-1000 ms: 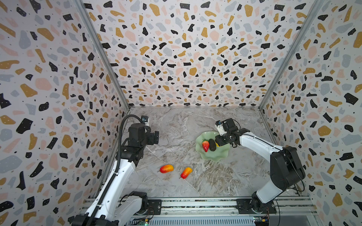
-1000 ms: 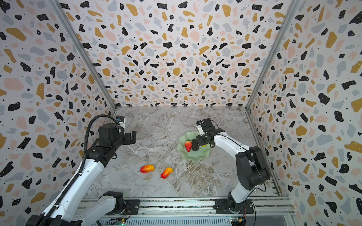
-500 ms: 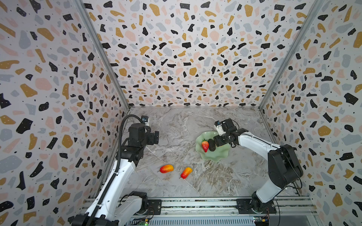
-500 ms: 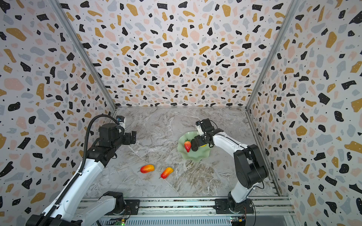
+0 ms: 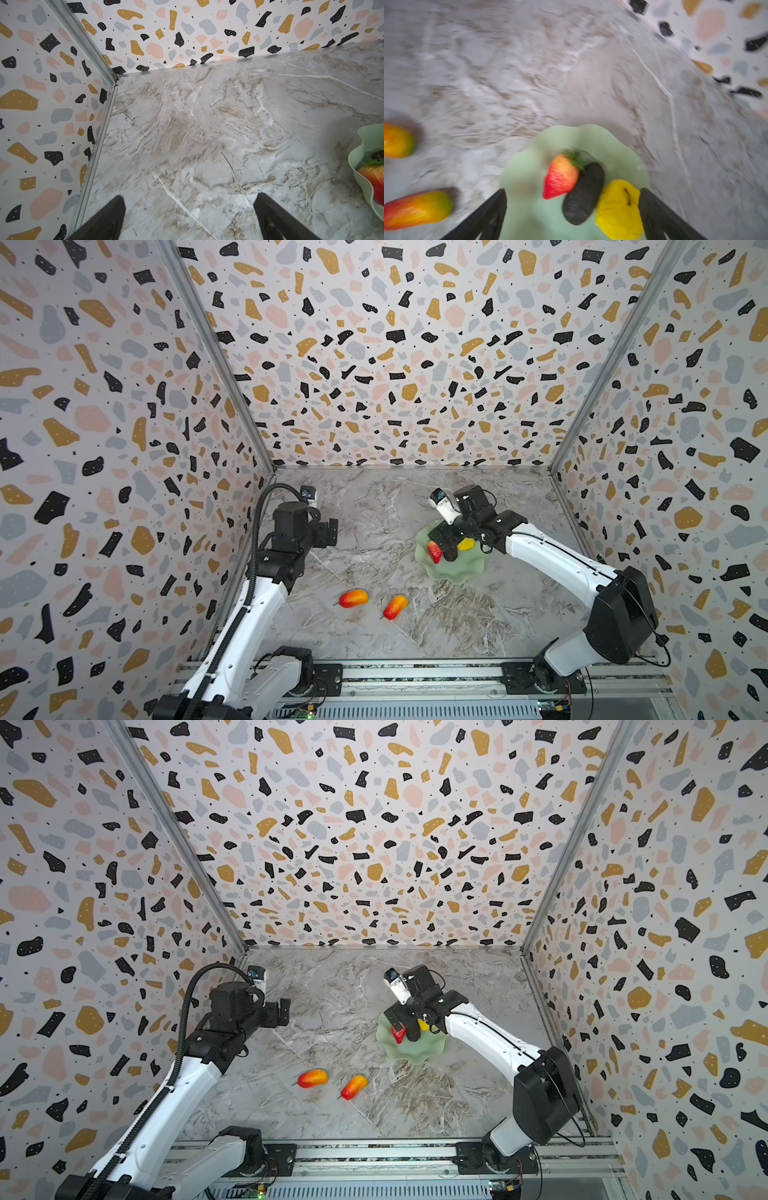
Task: Place and organize the fake fruits in the fruit bowl
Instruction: 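Move the right gripper to the farther red-orange mango and lower around it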
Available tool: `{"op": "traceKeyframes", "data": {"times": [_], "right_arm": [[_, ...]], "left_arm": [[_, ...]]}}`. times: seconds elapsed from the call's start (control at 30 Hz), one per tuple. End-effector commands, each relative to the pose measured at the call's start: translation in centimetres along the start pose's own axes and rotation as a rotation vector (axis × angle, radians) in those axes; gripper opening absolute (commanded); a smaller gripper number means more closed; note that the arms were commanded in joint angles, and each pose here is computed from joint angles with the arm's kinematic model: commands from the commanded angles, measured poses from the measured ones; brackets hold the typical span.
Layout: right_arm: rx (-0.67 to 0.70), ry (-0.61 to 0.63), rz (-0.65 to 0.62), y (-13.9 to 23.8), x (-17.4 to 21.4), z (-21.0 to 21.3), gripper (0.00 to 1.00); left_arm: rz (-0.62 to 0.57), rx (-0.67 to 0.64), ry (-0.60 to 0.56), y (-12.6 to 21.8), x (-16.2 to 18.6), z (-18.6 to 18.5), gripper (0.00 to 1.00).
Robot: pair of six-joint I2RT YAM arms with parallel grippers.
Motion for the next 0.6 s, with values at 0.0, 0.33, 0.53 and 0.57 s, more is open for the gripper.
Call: {"op": "traceKeyframes", "data": {"times": [0.0, 0.33, 0.53, 0.57], "right_arm": [[-0.234, 0.172, -0.024, 0.1, -0.8, 6.7, 0.99], [-0.604, 0.319, -0.006, -5.1, 0.6, 20.0, 0.99], [-0.609, 0.403, 0.052, -9.2, 2.6, 23.9, 0.99], [-0.621, 0.404, 0.050, -9.5, 2.7, 24.4, 0.99]], "left_arm": [[-0.033, -0.004, -0.001, 0.2, -0.5, 0.2, 0.99], [-0.038, -0.019, -0.002, 0.5, -0.5, 0.4, 1.00], [-0.040, -0.020, -0.004, 0.5, -0.6, 0.5, 1.00], [-0.042, -0.021, -0.003, 0.6, -0.6, 0.5, 0.99]]}}
Point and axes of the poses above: each gripper's point midway between its finger pads, its own y axis back along the fingers, its own z axis along the line the jaws close on, x = y × z, the point moved 1 cm from there along y, back along the fingers, and after that the axes turned 12 degrees about -y, right-handed, at the moved point
